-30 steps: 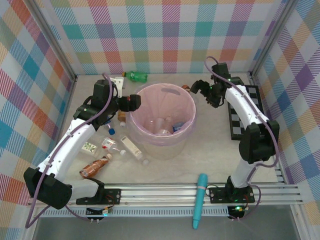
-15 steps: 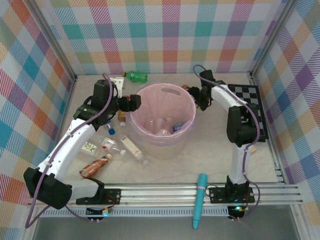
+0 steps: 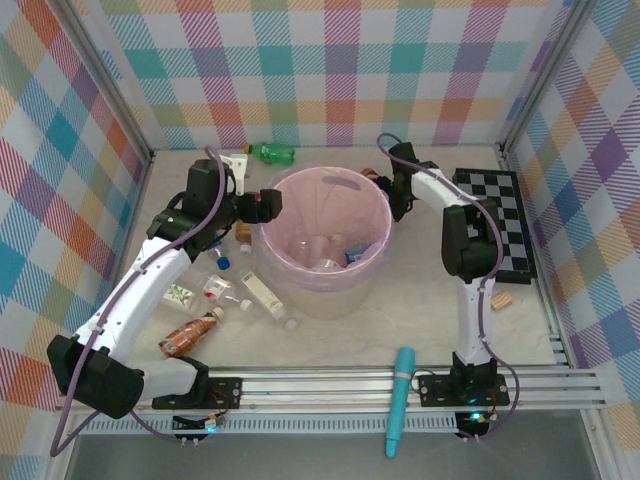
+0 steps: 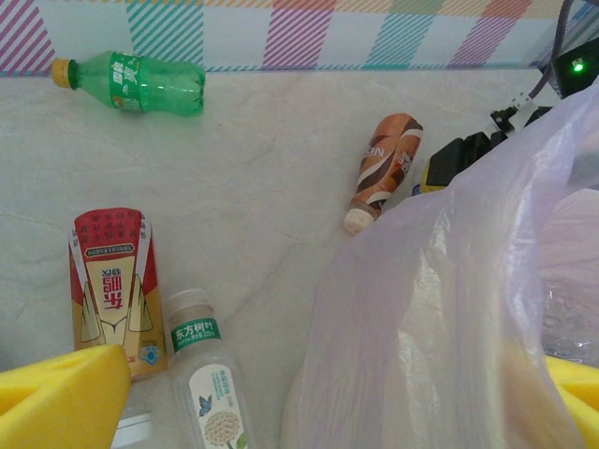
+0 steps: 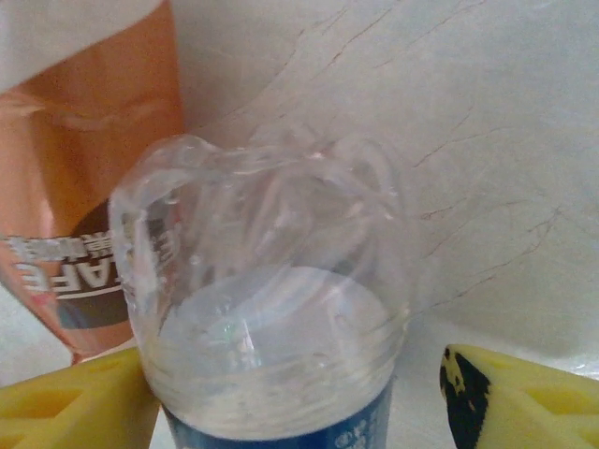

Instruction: Put the plastic bottles in the bin

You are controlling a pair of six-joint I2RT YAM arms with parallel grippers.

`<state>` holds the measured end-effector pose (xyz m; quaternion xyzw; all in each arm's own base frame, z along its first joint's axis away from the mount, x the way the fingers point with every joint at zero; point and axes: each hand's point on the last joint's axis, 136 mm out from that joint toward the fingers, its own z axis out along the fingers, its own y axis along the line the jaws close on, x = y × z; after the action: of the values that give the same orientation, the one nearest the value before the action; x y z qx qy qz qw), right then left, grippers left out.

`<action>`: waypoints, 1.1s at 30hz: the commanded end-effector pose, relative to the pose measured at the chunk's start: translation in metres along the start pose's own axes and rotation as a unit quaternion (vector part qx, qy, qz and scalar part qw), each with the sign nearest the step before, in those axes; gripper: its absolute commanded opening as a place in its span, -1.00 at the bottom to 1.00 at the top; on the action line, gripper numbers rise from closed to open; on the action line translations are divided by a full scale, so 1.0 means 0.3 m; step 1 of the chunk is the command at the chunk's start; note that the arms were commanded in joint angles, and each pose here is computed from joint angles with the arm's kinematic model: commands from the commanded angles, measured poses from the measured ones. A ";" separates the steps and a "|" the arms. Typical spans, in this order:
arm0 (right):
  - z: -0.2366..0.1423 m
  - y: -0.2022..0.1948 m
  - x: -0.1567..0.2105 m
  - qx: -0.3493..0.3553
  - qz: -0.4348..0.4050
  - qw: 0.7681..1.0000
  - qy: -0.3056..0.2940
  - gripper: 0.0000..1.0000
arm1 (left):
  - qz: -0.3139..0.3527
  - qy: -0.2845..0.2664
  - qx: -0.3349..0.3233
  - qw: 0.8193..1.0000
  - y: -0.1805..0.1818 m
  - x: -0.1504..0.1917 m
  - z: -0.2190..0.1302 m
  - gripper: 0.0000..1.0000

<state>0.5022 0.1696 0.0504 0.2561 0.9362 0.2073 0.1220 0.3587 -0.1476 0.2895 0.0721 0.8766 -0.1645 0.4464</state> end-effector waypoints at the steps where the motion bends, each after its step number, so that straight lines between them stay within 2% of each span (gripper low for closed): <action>1: 0.041 -0.020 0.009 0.013 0.007 1.000 0.006 0.49 | 0.018 0.035 -0.020 0.999 0.029 0.072 0.010 0.84; 11: 0.054 -0.057 0.012 0.018 0.007 1.000 0.009 0.17 | 0.021 0.034 -0.025 0.999 0.036 0.071 0.009 0.84; 18: -0.024 -0.073 -0.003 0.009 -0.006 1.000 -0.003 0.09 | 0.020 0.039 -0.021 0.999 0.033 0.077 0.017 0.84; 24: -0.172 -0.098 -0.026 -0.008 -0.031 0.999 -0.021 0.06 | 0.022 0.037 -0.025 0.999 0.036 0.074 0.013 0.84; 33: -0.486 -0.172 -0.041 -0.014 -0.075 0.995 -0.071 0.02 | 0.021 0.037 -0.021 0.999 0.032 0.074 0.014 0.84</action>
<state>0.4578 0.0869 0.1379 0.2269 0.9321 0.2012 0.1980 0.3588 -0.1475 0.2897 0.0727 0.8764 -0.1638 0.4470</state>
